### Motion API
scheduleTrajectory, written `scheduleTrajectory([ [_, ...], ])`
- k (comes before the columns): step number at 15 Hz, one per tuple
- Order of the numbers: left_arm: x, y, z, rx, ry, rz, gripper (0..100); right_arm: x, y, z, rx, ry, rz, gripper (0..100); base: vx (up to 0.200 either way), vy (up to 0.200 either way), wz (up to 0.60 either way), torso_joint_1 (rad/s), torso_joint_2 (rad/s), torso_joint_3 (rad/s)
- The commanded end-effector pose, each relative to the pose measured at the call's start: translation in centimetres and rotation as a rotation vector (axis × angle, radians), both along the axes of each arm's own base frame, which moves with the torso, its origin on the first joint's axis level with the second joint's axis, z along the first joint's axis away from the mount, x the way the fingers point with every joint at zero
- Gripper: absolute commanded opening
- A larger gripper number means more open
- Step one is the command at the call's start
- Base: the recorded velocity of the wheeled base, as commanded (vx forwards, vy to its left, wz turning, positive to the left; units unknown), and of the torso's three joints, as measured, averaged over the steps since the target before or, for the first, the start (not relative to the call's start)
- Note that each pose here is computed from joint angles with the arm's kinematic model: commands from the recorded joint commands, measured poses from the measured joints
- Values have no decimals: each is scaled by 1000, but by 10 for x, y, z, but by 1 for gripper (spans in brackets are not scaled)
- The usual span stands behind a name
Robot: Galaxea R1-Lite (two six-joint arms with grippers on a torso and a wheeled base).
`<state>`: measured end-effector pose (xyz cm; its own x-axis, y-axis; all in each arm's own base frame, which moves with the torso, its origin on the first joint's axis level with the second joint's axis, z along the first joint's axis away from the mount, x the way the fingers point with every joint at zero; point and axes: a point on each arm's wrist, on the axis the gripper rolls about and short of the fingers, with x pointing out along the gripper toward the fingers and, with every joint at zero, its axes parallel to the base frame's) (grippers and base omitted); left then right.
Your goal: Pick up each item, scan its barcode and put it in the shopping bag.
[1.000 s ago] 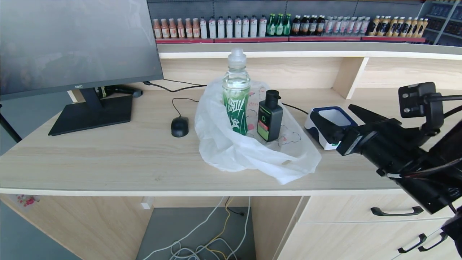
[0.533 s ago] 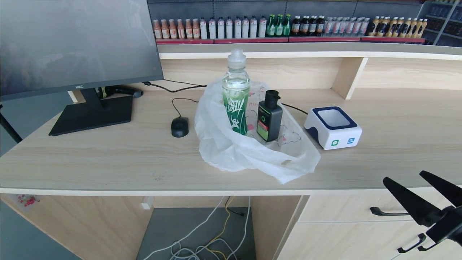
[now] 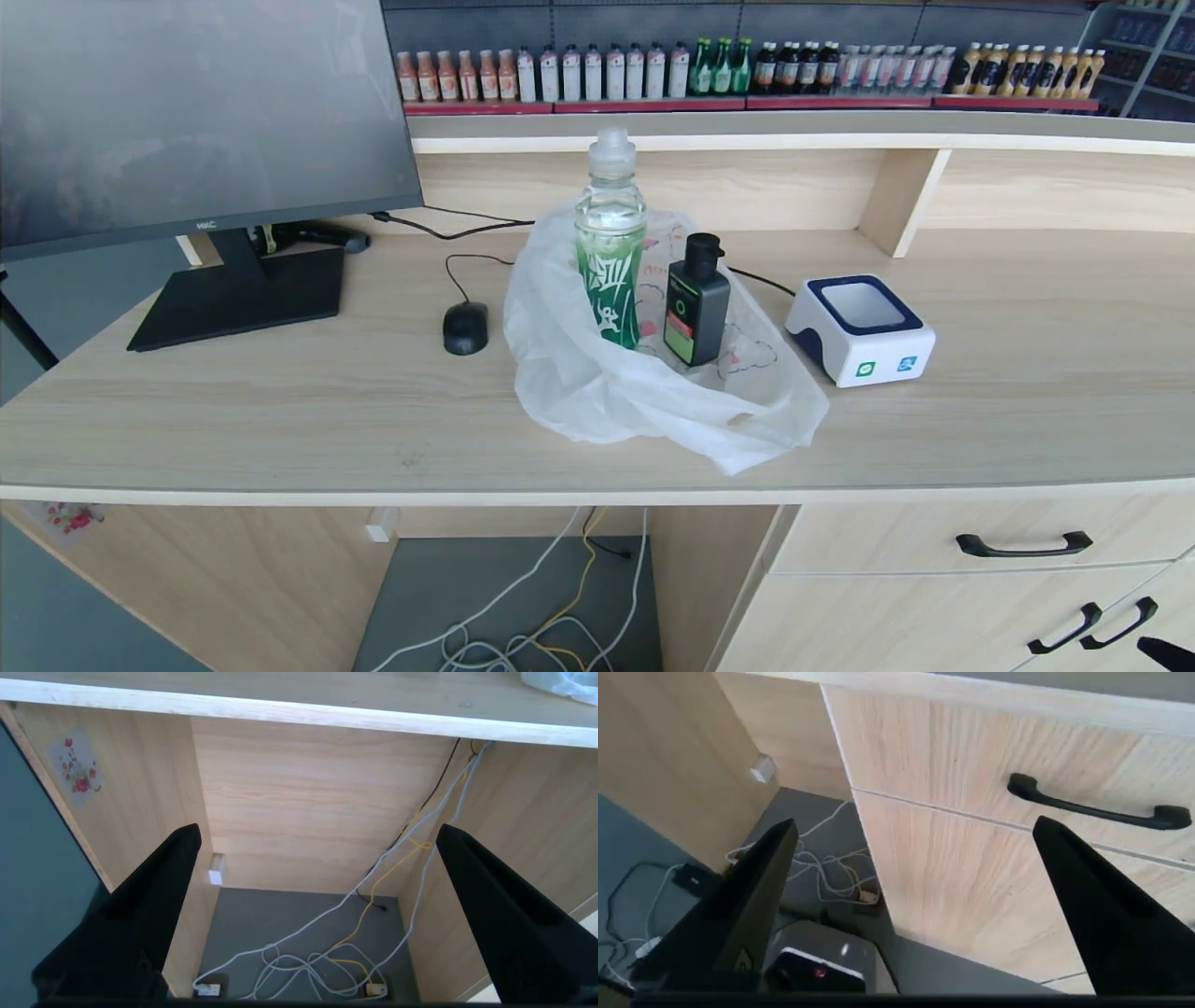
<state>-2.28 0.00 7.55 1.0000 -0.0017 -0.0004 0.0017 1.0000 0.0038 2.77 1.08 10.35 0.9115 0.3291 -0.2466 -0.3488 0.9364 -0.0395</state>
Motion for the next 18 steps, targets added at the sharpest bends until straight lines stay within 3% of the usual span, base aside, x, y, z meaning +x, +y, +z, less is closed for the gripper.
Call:
scheduleTrajectory([
  [1, 0, 0, 0, -1, 0, 0, 100, -26, -12, -14, -19, -94, 47, 100, 0, 0, 0, 0, 0, 0],
  [4, 0, 0, 0, -1, 0, 0, 100, -40, -18, -20, 4, -125, 15, 100, 0, 0, 0, 0, 0, 0],
  [7, 0, 0, 0, 1, 0, 0, 100, -39, -14, -19, -35, -103, -247, 100, 0, 0, 0, 0, 0, 0],
  [10, 0, 0, 0, 1, 0, 0, 100, -41, -13, -19, -23, -121, -346, 100, 0, 0, 0, 0, 0, 0],
  [12, 0, 0, 0, 1, 0, 0, 100, -48, -12, -21, -12, -208, -438, 100, 0, 0, 0, 0, 0, 0],
  [15, 0, 0, 0, -1, 0, 0, 100, -51, -12, -22, 14, -312, -406, 100, 0, 0, 0, 0, 0, 0],
  [18, 0, 0, 0, -1, 0, 0, 100, -51, -12, -22, 28, -312, -412, 100, 0, 0, 0, 0, 0, 0],
])
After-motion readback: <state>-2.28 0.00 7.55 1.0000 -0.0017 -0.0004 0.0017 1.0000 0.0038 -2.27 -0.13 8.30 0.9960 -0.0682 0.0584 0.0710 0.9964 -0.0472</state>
